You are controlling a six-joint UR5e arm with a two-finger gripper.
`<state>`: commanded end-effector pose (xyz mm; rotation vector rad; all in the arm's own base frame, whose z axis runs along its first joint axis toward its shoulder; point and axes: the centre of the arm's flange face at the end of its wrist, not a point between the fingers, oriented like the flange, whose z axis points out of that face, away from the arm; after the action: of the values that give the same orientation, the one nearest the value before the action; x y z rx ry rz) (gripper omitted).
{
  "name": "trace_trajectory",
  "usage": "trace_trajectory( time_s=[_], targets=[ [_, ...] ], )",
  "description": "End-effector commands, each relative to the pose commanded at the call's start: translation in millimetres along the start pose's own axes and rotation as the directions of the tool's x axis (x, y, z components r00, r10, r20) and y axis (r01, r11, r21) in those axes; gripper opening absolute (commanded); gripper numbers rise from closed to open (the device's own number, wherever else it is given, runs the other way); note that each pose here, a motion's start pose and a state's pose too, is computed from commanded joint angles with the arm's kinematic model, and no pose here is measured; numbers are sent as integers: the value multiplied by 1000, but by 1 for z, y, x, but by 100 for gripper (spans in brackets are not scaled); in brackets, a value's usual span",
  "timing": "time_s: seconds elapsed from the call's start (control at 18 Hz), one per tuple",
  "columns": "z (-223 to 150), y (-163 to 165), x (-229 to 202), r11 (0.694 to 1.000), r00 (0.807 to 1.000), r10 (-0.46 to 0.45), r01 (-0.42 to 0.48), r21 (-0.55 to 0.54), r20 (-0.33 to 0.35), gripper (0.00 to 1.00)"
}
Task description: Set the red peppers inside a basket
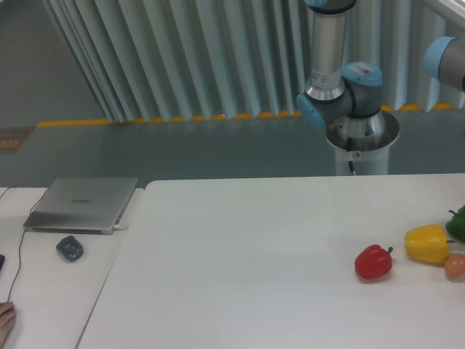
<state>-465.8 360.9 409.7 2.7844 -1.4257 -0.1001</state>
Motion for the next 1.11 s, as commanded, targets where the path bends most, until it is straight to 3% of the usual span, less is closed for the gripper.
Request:
trace_trajectory(
  time_s=[0.28,0.67,0.89,1.11],
  targets=[
    [0,-7,3,998,998,-69,69,3,-2,100],
    [1,-60,-2,990,990,-138,138,-2,-4,100],
    [2,-115,-2,972,972,-236,236,4,-9,100],
    [2,-150,-4,939,939,-344,344,2,-11,100]
  ],
)
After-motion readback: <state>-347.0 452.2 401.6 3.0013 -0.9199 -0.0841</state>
